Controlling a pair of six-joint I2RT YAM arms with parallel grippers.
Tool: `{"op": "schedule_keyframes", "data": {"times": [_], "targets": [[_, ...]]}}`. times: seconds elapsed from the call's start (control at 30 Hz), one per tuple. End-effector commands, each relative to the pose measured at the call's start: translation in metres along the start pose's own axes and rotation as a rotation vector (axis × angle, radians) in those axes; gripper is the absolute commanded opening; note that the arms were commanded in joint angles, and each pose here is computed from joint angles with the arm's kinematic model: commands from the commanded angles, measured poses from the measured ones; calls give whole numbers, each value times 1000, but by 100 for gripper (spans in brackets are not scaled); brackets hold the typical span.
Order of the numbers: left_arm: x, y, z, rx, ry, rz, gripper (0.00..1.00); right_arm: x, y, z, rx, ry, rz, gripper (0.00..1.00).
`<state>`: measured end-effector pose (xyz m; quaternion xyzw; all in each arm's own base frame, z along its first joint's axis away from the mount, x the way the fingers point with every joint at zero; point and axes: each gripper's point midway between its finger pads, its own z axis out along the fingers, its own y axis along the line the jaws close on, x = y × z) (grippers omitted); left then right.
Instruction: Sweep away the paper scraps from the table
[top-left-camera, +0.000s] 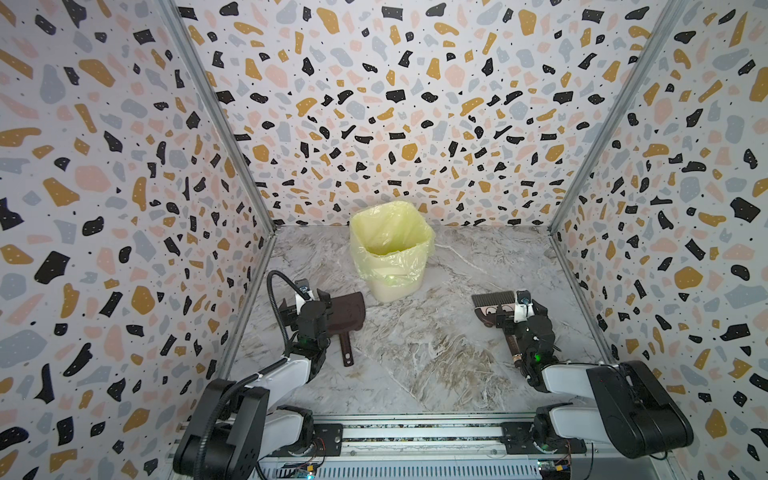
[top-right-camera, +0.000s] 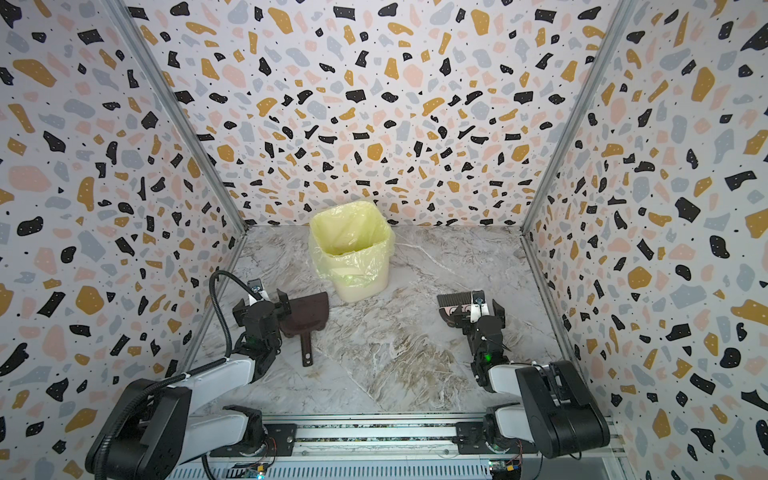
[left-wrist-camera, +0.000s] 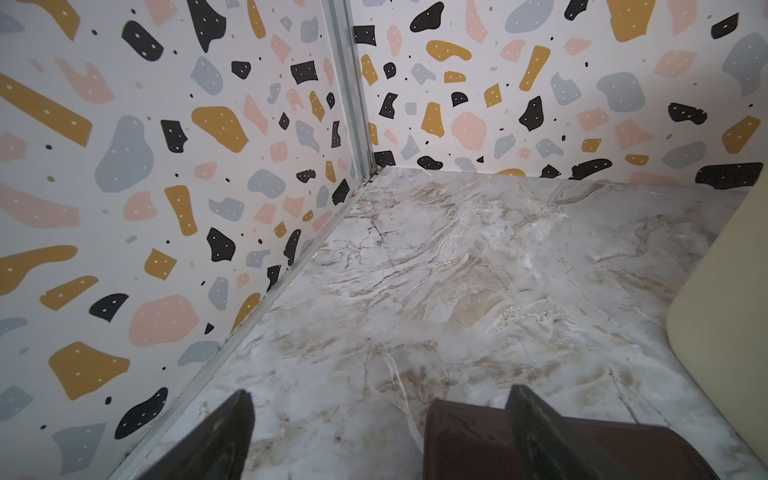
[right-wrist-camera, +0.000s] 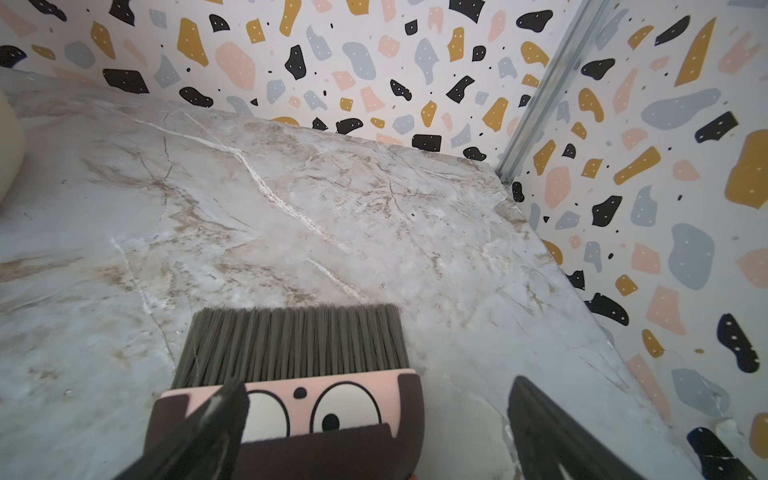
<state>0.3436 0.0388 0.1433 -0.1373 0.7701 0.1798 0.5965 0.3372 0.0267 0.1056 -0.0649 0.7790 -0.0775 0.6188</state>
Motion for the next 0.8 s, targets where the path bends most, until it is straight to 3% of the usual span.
{"op": "schedule_keyframes", "data": {"times": [0.0, 0.23, 0.77], "targets": [[-23, 0, 1, 21, -105, -46, 95, -47, -2, -3, -7, -220, 35, 99], [1, 1, 3, 20, -120, -59, 95, -34, -24, 8, 102, -188, 110, 99], [3, 4, 0, 15, -120, -67, 97, -30, -25, 12, 105, -162, 122, 99]]}}
